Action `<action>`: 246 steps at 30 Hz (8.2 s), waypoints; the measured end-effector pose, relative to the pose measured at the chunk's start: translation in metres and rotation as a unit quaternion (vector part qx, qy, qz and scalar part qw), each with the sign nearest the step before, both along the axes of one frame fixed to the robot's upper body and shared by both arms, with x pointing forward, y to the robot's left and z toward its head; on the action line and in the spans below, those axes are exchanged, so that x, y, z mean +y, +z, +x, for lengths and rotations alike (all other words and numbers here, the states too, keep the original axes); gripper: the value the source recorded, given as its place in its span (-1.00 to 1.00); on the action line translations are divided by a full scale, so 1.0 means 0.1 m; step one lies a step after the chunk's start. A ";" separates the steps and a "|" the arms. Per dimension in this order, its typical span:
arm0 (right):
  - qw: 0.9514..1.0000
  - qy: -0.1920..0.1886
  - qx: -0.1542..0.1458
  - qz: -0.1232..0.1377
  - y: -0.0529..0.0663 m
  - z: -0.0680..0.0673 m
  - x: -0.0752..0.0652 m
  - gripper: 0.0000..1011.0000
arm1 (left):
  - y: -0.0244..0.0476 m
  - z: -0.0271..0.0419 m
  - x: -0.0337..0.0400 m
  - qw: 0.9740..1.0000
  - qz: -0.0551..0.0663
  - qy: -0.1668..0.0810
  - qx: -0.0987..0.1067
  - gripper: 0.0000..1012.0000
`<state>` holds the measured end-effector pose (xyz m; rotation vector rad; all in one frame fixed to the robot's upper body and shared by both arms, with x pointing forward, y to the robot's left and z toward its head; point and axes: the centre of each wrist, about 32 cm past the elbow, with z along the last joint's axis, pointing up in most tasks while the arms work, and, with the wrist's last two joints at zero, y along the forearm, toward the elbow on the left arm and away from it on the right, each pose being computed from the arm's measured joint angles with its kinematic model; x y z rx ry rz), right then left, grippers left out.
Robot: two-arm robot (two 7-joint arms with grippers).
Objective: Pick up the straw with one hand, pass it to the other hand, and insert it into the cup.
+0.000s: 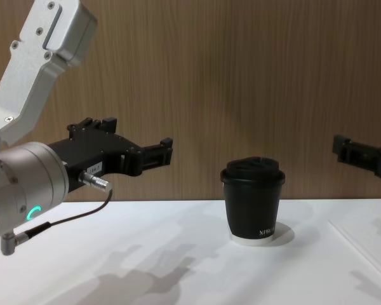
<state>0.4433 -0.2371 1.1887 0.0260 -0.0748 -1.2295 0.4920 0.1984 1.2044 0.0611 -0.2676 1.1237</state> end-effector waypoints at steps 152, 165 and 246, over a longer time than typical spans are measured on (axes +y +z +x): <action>0.973 -0.050 0.210 -0.081 0.02 0.02 -0.05 0.98 | 0.000 0.000 0.000 1.000 0.000 0.000 0.000 0.98; 0.968 -0.056 0.231 -0.080 0.00 0.05 -0.07 0.98 | 0.000 0.000 0.000 1.000 0.000 0.000 0.000 0.98; 0.960 -0.067 0.258 -0.082 -0.10 0.08 -0.02 0.18 | 0.000 0.000 0.000 1.000 0.000 0.000 0.000 0.98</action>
